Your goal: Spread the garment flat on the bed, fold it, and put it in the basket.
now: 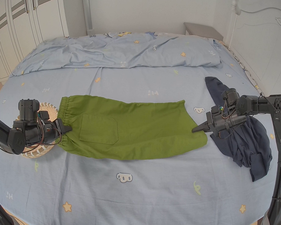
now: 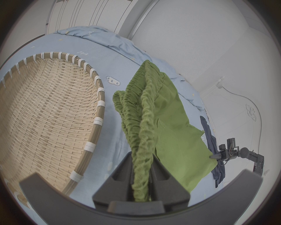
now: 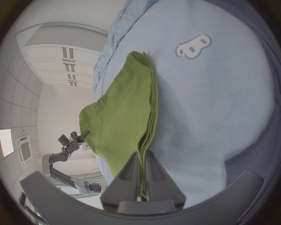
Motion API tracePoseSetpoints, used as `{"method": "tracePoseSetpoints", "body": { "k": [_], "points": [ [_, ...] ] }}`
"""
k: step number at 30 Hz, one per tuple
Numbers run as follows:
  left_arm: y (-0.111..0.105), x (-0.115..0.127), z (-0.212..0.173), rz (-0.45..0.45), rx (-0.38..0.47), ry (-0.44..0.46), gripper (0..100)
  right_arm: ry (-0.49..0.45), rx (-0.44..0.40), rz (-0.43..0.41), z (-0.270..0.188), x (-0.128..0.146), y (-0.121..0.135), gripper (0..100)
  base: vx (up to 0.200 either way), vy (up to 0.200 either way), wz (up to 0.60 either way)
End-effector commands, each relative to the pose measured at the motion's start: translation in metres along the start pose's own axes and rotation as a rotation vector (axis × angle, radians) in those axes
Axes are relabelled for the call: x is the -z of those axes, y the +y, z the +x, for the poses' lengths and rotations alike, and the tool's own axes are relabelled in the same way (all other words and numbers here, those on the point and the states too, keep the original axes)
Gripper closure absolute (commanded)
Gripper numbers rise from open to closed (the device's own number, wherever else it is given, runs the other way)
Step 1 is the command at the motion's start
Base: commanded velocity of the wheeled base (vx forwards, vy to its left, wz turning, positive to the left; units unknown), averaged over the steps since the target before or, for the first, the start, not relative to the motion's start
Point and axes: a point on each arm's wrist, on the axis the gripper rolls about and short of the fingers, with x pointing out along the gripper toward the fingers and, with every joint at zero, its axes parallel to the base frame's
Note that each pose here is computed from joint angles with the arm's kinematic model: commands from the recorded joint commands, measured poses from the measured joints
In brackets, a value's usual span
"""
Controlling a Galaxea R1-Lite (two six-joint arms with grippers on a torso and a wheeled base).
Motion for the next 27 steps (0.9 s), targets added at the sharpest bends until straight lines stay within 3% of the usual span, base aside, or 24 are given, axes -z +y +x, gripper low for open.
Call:
{"method": "tracePoseSetpoints", "body": {
  "k": [1, 10, 15, 20, 27],
  "points": [
    [0.002, -0.002, 0.000, -0.005, -0.007, 0.001, 100, -0.025, -0.004, -0.021, -0.027, 0.002, 0.025, 100, 0.000, 0.000, 0.00],
    [-0.009, 0.000, -0.027, -0.041, -0.047, 0.105, 100, 0.019, 0.010, 0.021, -0.065, 0.035, 0.056, 100, 0.000, 0.000, 0.00],
    [-0.013, 0.013, -0.047, -0.059, -0.023, 0.168, 100, 0.051, 0.014, 0.040, -0.078, 0.065, 0.064, 100, 0.000, 0.000, 0.00],
    [-0.010, 0.045, -0.068, -0.072, -0.035, 0.232, 100, 0.072, 0.019, 0.050, -0.087, 0.108, 0.066, 100, 0.000, 0.000, 0.00],
    [-0.005, 0.090, -0.083, -0.079, -0.057, 0.350, 100, 0.110, 0.024, 0.079, -0.080, 0.163, 0.050, 100, 0.000, 0.000, 0.00]
  ]
}}
